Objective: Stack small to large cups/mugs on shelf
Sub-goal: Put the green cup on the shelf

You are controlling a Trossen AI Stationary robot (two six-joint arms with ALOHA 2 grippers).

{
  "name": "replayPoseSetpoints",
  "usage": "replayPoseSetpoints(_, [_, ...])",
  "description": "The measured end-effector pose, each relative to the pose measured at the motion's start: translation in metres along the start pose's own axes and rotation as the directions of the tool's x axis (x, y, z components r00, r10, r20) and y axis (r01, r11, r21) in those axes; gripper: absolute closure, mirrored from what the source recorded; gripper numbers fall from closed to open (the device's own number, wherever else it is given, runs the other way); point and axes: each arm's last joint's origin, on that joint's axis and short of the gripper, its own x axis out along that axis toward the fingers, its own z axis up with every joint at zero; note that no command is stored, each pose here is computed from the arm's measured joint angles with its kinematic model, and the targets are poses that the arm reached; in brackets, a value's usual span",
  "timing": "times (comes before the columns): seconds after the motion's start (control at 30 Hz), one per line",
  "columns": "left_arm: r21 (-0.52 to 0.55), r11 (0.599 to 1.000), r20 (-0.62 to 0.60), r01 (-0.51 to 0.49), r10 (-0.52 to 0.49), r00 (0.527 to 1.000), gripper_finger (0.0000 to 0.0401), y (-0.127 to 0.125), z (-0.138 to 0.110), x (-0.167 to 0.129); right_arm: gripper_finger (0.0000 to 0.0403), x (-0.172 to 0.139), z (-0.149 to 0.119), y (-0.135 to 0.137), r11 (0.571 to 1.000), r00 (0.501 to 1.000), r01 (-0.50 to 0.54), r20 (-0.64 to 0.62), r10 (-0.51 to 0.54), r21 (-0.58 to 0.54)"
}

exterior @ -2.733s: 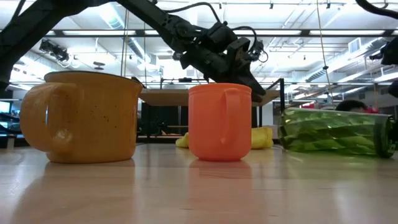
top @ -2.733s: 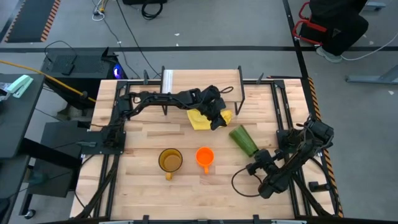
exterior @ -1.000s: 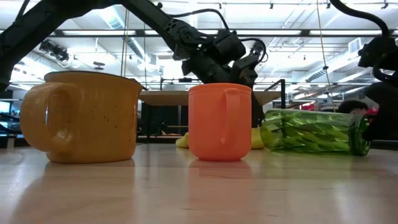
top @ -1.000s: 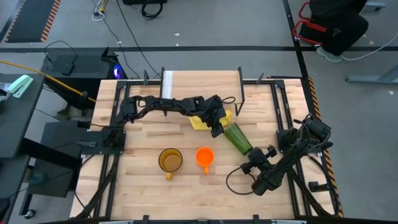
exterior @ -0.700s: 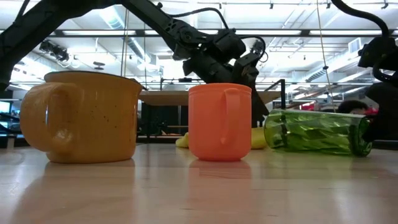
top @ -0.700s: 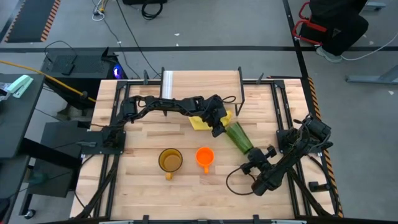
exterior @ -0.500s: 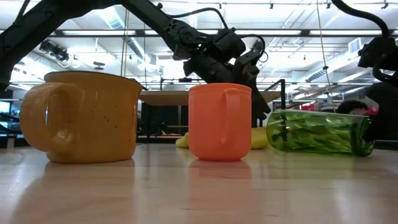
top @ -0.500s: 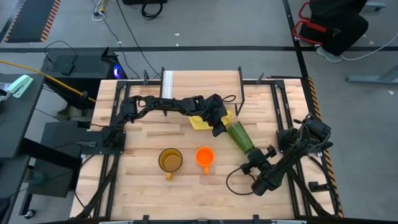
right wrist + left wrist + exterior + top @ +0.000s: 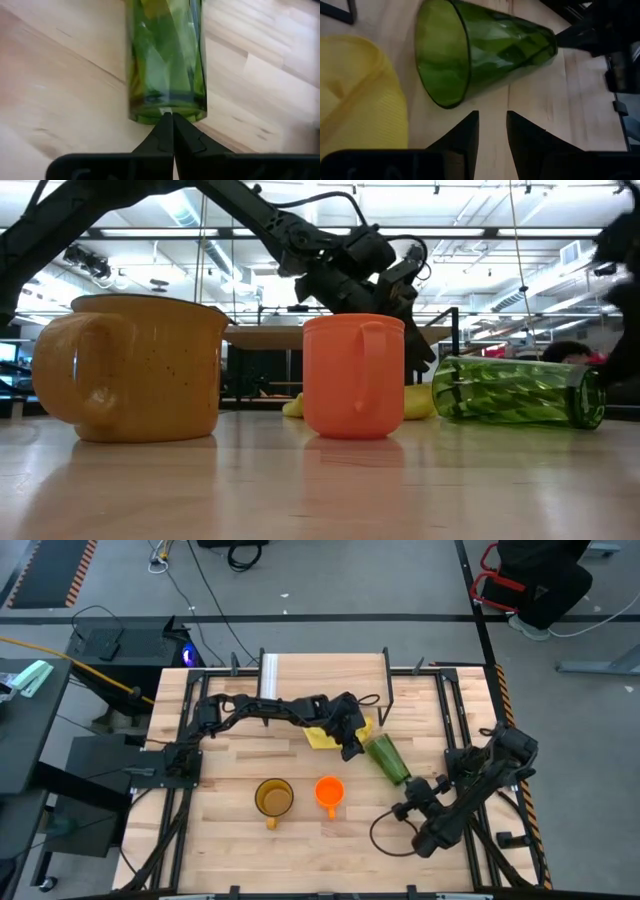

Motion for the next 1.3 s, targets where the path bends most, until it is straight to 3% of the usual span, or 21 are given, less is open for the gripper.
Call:
replayPoseSetpoints(0.2, [-0.004,1.0,-0.009,-0.002,0.002,1.0,0.0293,0.0,-0.001,0.0,0.0401,-0.014,0.017,-0.001,1.0,0.999,-0.016,0.04,0.016,-0.01])
replayPoseSetpoints(0.53, [-0.007,1.0,-0.008,-0.004,0.004,1.0,0.0293,0.002,0.0,-0.001,0.0402,0.008,0.044,0.0,0.998,1.0,0.014,-0.02,-0.015,-0.056])
replayPoseSetpoints(0.73, [-0.019,1.0,-0.001,-0.005,0.005,1.0,0.0293,0.01,0.002,-0.005,0.0402,0.018,0.043,-0.003,0.997,0.999,-0.006,-0.042,0.003,-0.073])
replayPoseSetpoints(1.17, [-0.041,0.999,0.011,0.016,-0.016,1.0,0.0293,0.025,0.006,-0.013,0.0402,-0.002,0.023,-0.003,0.989,0.99,-0.133,-0.047,0.13,-0.063])
replayPoseSetpoints(1.3, [-0.056,0.992,-0.018,0.112,-0.114,0.993,0.0293,0.019,0.004,-0.011,0.0402,-0.007,0.018,-0.003,0.984,0.985,-0.168,-0.05,0.165,-0.065])
